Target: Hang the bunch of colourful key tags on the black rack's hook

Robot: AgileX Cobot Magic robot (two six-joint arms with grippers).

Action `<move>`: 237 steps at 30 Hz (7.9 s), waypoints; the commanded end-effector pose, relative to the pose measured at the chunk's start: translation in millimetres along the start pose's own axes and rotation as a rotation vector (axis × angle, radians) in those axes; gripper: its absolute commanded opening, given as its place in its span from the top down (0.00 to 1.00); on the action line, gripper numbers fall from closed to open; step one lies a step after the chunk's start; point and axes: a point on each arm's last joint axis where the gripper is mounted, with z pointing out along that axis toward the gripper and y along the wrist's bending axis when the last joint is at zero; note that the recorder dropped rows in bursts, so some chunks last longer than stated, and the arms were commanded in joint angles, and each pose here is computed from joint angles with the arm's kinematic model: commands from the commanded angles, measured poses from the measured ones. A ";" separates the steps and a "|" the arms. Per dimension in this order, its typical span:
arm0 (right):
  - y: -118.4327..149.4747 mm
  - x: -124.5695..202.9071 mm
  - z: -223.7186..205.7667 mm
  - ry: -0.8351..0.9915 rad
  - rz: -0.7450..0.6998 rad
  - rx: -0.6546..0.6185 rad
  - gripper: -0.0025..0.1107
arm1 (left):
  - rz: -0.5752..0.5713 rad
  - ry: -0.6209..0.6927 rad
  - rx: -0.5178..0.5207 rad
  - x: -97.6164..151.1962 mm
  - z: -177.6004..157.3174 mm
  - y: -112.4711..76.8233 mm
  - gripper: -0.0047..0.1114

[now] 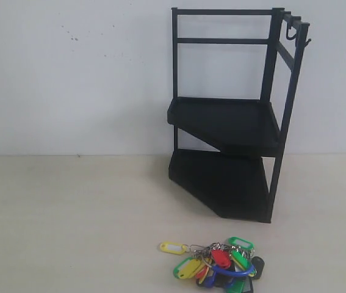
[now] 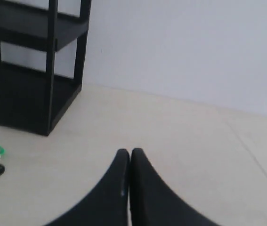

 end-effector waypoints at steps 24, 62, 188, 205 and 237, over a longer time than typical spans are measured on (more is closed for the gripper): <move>-24.1 -141.5 4.8 -0.013 0.187 -0.027 0.98 | -0.002 -0.010 -0.003 -1.7 0.0 0.2 0.92; 149.1 -93.8 189.2 0.774 -0.674 -0.873 0.81 | -0.002 -0.010 -0.003 -1.7 0.0 0.2 0.92; 62.9 -204.7 99.4 0.087 0.098 -0.498 0.98 | -0.002 -0.010 -0.003 -1.7 0.0 0.2 0.92; 6.9 -189.9 127.5 0.168 0.175 -0.180 0.98 | -0.002 -0.010 -0.003 -1.7 0.0 0.2 0.92; 35.3 -235.2 299.3 0.232 -0.218 -0.206 0.98 | -0.002 -0.010 -0.003 -1.7 0.0 0.2 0.92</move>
